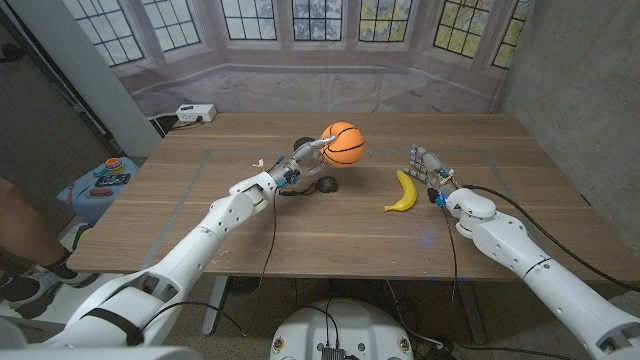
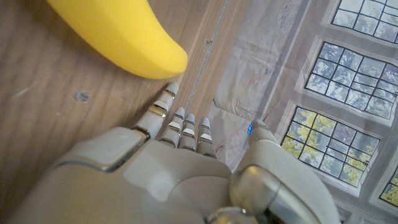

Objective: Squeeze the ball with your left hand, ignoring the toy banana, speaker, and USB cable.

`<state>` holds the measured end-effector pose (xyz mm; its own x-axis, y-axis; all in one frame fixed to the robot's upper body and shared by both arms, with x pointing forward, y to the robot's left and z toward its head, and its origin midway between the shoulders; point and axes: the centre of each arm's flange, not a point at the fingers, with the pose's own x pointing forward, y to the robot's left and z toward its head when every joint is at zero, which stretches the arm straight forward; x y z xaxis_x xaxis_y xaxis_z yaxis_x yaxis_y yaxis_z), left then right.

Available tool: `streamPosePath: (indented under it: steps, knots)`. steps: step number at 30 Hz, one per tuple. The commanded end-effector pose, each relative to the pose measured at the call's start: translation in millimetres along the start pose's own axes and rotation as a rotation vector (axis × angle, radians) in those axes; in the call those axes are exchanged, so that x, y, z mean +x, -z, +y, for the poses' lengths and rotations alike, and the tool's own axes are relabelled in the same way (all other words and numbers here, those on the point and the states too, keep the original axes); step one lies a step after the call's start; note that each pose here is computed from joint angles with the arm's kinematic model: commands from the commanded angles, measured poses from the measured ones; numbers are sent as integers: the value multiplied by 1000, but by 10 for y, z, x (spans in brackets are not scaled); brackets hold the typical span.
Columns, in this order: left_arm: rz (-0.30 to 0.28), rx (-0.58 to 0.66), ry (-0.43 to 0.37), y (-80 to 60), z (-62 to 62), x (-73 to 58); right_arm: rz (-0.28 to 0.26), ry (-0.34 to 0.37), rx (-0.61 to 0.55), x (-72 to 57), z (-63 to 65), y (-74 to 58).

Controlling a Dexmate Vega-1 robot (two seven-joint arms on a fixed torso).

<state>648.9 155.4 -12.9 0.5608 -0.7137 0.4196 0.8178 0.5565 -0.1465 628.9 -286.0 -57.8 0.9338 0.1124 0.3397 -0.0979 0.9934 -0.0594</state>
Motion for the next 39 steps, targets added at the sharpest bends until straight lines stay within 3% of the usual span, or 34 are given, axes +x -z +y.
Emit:
streamPosePath:
  steps: [1, 19, 39]
  knots:
    - [6, -26, -43, -22, 19, -88, -6, -17, 7, -50, 152, 6]
    - [5, -37, -36, -67, 60, -118, -12, -35, 9, 47, 210, -2]
    - [16, -59, -3, -55, 13, -25, -3, -41, 7, 70, 113, -10]
